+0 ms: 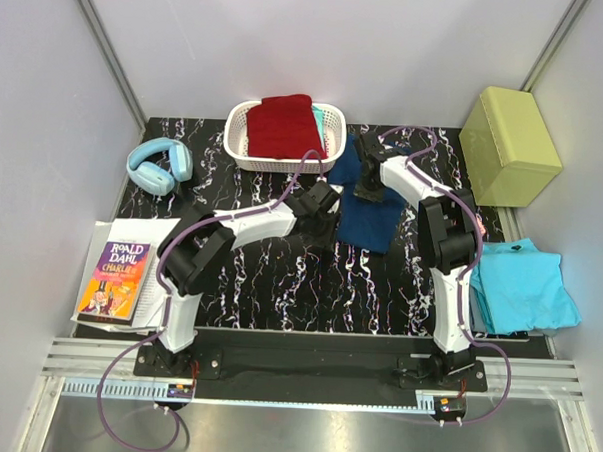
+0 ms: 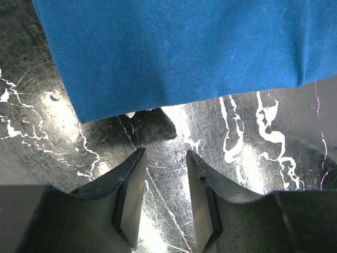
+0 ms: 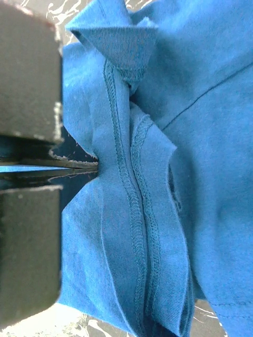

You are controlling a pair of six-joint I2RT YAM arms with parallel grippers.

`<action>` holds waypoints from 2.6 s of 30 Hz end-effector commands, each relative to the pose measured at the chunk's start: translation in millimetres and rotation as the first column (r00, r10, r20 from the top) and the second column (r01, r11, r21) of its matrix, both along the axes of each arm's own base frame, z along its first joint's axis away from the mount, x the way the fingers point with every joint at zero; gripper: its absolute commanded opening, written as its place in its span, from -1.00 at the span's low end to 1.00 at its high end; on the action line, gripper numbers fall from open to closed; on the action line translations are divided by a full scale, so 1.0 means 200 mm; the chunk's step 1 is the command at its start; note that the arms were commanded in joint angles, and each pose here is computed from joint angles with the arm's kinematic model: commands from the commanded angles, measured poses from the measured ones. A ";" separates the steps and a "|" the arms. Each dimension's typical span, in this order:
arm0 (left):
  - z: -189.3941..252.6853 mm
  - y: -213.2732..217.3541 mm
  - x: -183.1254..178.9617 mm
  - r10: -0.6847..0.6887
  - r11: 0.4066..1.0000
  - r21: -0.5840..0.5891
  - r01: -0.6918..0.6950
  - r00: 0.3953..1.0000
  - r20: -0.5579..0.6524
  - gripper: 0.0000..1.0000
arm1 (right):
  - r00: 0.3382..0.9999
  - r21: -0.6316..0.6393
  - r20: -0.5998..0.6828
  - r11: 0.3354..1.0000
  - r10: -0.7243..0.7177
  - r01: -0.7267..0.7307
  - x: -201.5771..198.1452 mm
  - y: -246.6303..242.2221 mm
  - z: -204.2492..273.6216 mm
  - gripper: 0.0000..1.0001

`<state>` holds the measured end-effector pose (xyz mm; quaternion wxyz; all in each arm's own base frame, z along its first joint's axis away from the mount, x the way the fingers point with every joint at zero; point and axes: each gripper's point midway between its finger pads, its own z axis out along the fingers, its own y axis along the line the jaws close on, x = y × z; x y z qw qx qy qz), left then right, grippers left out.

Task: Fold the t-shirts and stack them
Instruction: Fold the folded rectangular tshirt in 1/3 of the way

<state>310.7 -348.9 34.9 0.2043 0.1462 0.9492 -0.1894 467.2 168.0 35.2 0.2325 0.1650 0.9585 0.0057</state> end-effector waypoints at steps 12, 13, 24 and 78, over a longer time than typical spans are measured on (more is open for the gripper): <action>0.26 -0.10 0.31 0.052 0.997 -0.066 -0.042 0.987 0.152 0.14 | 1.000 -0.034 0.006 0.999 -0.015 0.015 -0.01 -0.05 0.01 -1.00; 0.24 -0.10 0.33 0.053 0.997 -0.064 -0.044 0.988 0.147 0.14 | 1.000 -0.028 0.004 1.000 -0.013 0.014 -0.01 -0.04 0.00 -1.00; 0.00 -0.04 0.29 0.083 0.995 -0.047 -0.083 0.997 0.008 0.02 | 1.000 -0.028 -0.005 1.000 -0.010 0.010 -0.01 -0.04 -0.02 -1.00; 0.33 0.04 0.09 0.077 0.995 -0.075 -0.061 0.969 0.233 0.36 | 0.963 0.092 0.270 0.996 -0.014 -0.012 -0.11 -0.06 0.79 -0.85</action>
